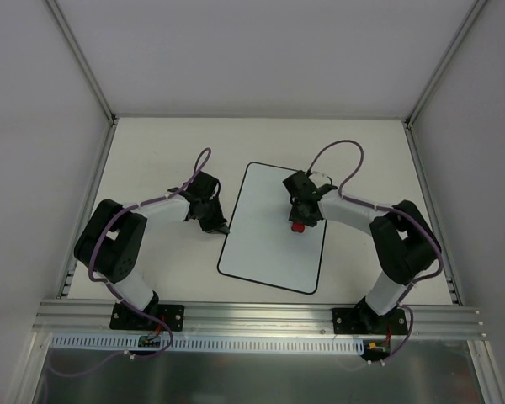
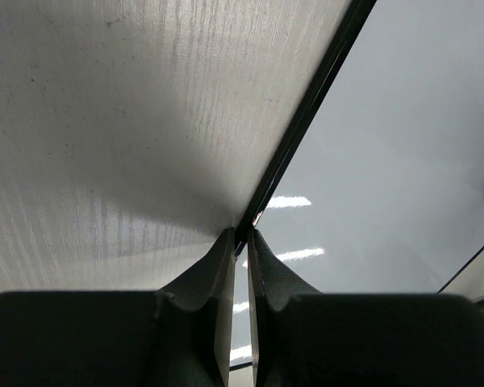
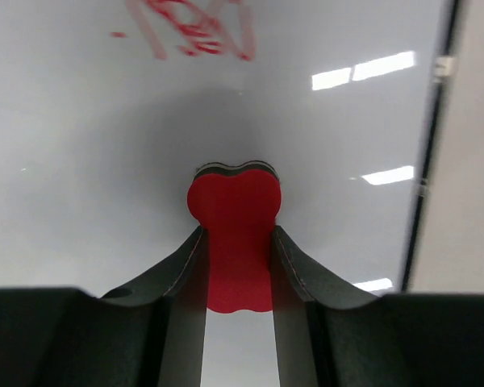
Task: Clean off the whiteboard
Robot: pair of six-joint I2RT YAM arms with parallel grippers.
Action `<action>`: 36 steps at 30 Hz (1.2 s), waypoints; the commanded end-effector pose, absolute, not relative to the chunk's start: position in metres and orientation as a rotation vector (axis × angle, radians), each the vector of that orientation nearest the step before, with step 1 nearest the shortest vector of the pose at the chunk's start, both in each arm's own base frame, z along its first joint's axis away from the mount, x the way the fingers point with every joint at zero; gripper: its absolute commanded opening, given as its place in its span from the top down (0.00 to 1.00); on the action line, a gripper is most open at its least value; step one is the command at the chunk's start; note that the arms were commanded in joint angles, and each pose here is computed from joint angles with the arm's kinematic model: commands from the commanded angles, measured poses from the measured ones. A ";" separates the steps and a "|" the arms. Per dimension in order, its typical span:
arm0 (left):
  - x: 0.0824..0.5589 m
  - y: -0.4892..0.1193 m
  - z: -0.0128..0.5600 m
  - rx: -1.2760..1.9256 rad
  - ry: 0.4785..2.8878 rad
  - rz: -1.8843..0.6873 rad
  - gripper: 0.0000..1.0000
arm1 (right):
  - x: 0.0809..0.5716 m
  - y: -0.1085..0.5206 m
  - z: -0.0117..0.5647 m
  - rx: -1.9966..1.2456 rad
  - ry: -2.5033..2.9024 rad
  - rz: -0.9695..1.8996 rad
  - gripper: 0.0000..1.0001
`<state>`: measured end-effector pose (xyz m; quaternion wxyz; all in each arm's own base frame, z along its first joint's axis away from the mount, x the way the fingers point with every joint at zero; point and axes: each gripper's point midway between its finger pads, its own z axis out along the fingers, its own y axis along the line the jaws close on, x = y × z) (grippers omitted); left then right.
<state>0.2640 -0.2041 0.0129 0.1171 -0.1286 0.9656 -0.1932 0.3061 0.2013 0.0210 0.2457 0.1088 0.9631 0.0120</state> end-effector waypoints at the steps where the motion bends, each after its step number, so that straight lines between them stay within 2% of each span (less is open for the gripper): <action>1: 0.232 -0.174 -0.015 -0.402 2.949 -0.363 1.00 | 0.249 0.126 0.002 0.445 2.731 -0.237 1.00; 7: 0.231 -0.172 -0.015 -0.387 2.952 -0.362 1.00 | 0.269 0.102 0.019 0.452 2.658 -0.297 1.00; 11: 0.229 -0.172 -0.016 -0.378 2.959 -0.361 1.00 | 0.307 0.126 0.009 0.337 2.717 -0.285 1.00; 15: 0.227 -0.172 -0.018 -0.377 2.970 -0.361 1.00 | 0.357 0.171 0.010 0.269 2.734 -0.137 1.00; 22: 0.221 -0.170 -0.021 -0.377 2.981 -0.357 1.00 | 0.381 0.226 -0.004 0.170 2.797 0.035 1.00; 27: 0.219 -0.168 -0.022 -0.390 2.985 -0.349 1.00 | 0.387 0.191 -0.004 0.264 2.775 -0.076 1.00; 31: 0.217 -0.166 -0.023 -0.396 2.986 -0.340 1.00 | 0.398 0.130 0.005 0.424 2.717 -0.182 1.00; 33: 0.216 -0.165 -0.024 -0.399 2.990 -0.336 1.00 | 0.407 0.131 0.013 0.436 2.711 -0.129 1.00; 36: 0.216 -0.165 -0.024 -0.403 2.987 -0.339 1.00 | 0.419 0.121 0.028 0.435 2.686 -0.243 1.00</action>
